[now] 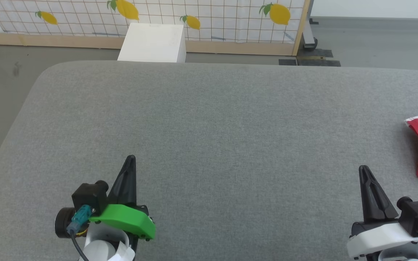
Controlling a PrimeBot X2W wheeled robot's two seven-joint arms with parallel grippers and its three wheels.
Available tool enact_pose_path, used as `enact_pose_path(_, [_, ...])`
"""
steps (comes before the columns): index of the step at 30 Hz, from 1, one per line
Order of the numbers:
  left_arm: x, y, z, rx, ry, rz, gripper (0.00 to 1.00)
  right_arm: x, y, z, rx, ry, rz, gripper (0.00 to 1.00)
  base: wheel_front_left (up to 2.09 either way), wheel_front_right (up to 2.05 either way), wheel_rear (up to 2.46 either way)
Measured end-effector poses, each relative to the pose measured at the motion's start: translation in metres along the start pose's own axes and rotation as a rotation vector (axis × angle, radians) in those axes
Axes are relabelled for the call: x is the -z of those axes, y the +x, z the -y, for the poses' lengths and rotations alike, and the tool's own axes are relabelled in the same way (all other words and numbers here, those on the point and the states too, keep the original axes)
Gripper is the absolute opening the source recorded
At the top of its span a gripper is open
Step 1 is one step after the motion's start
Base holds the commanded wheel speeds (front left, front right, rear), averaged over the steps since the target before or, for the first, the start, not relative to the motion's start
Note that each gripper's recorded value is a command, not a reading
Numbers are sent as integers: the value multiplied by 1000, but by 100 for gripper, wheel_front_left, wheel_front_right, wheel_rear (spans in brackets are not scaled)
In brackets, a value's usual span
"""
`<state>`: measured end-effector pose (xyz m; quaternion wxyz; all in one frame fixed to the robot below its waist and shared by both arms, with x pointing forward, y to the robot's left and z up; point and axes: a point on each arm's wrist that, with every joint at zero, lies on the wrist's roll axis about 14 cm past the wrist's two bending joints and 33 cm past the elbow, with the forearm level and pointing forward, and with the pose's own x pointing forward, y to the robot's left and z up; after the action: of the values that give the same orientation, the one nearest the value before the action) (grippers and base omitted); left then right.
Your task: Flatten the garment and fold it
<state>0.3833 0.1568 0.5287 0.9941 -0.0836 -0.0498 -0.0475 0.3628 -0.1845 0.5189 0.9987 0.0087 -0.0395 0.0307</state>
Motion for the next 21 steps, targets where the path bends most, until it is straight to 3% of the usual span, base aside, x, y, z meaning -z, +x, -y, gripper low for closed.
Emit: enact_pose_path(21, [-3, -1, -2, -9, 51, -17, 0, 1, 1, -5, -16, -7, -25, 0, 0, 0, 0])
